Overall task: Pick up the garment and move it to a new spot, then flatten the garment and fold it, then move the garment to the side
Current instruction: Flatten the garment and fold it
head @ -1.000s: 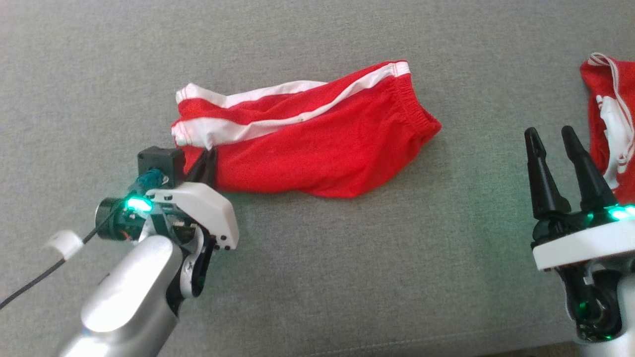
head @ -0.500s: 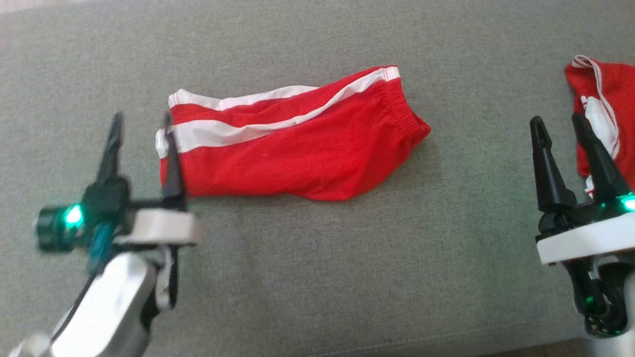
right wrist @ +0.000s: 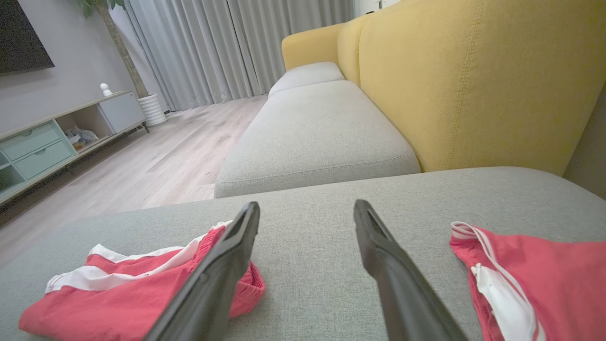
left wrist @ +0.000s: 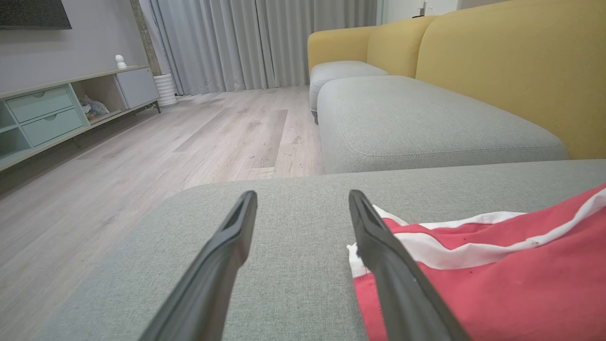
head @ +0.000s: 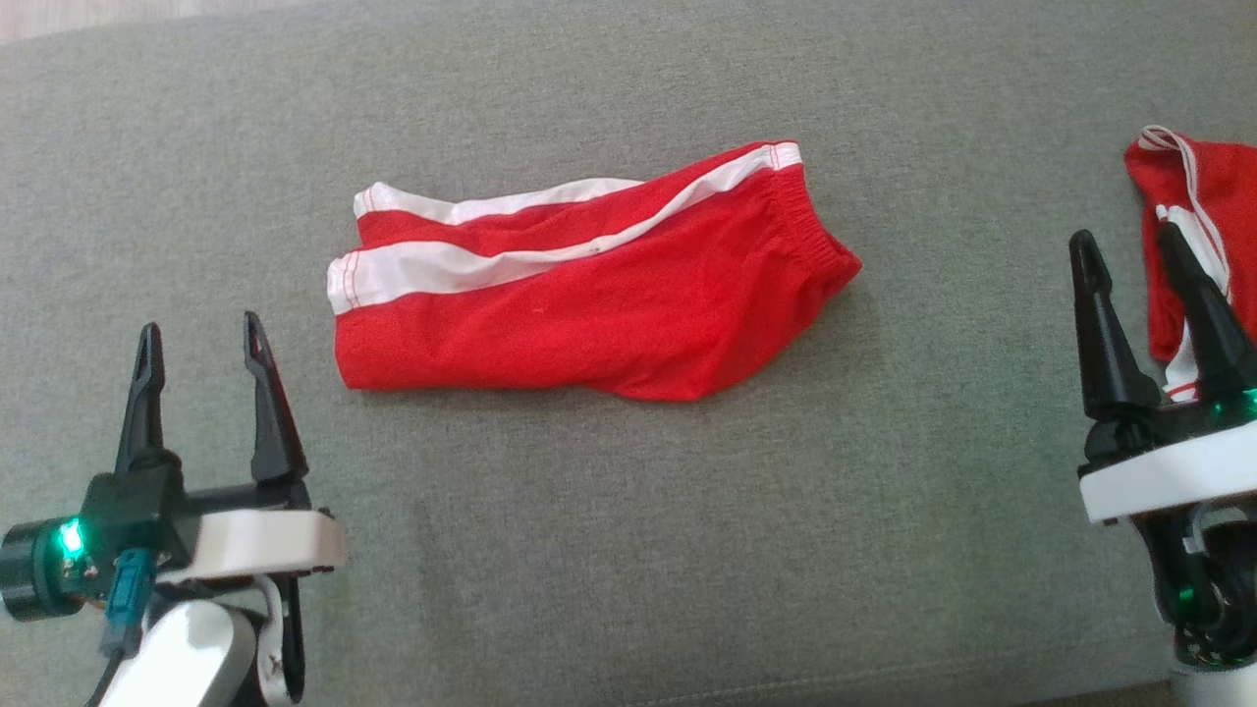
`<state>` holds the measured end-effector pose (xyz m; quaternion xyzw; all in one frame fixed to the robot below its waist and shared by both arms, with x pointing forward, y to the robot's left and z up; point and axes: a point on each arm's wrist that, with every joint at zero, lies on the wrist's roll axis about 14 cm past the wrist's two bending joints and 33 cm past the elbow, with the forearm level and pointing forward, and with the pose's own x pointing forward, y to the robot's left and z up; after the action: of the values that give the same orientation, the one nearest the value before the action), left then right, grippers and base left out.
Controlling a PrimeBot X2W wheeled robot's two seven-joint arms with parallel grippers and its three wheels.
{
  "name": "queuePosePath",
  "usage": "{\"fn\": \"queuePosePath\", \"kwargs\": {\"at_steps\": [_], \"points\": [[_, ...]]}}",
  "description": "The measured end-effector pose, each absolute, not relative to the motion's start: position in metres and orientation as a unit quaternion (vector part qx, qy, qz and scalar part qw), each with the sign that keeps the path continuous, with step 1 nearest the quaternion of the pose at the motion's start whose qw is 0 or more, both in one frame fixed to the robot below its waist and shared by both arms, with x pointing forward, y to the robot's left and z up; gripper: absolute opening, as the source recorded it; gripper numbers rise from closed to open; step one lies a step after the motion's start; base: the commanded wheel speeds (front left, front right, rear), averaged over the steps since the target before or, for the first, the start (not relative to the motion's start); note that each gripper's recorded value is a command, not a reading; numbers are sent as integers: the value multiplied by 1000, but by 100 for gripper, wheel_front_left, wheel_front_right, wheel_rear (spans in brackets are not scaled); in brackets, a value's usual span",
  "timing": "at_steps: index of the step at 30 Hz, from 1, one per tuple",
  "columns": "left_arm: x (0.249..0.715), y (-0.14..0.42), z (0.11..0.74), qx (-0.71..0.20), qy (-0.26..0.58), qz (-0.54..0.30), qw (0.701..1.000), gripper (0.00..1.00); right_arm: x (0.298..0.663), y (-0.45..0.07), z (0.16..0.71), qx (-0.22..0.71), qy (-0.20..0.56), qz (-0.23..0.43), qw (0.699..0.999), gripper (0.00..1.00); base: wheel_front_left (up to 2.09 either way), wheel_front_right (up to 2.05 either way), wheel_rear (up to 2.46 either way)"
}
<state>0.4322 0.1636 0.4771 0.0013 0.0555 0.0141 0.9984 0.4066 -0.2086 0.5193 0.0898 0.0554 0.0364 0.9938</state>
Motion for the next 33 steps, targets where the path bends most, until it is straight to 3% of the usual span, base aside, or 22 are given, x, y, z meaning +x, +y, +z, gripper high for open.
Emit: {"fn": "queuePosePath", "kwargs": {"at_steps": [11, 23, 27, 33], "points": [[433, 162, 472, -1, 65, 11, 998, 100, 408, -201, 501, 92, 98, 47, 990, 100, 0, 0, 0], [442, 154, 469, -19, 62, 6, 998, 100, 470, -101, 457, 47, 210, 210, 954, 100, 0, 0, 0], [437, 158, 462, -21, 69, 15, 997, 100, 468, -115, 405, 7, 315, 192, 929, 100, 0, 0, 0], [435, 162, 459, -22, 71, 22, 997, 100, 458, -129, 377, 3, 372, 168, 913, 100, 0, 0, 0]]}}
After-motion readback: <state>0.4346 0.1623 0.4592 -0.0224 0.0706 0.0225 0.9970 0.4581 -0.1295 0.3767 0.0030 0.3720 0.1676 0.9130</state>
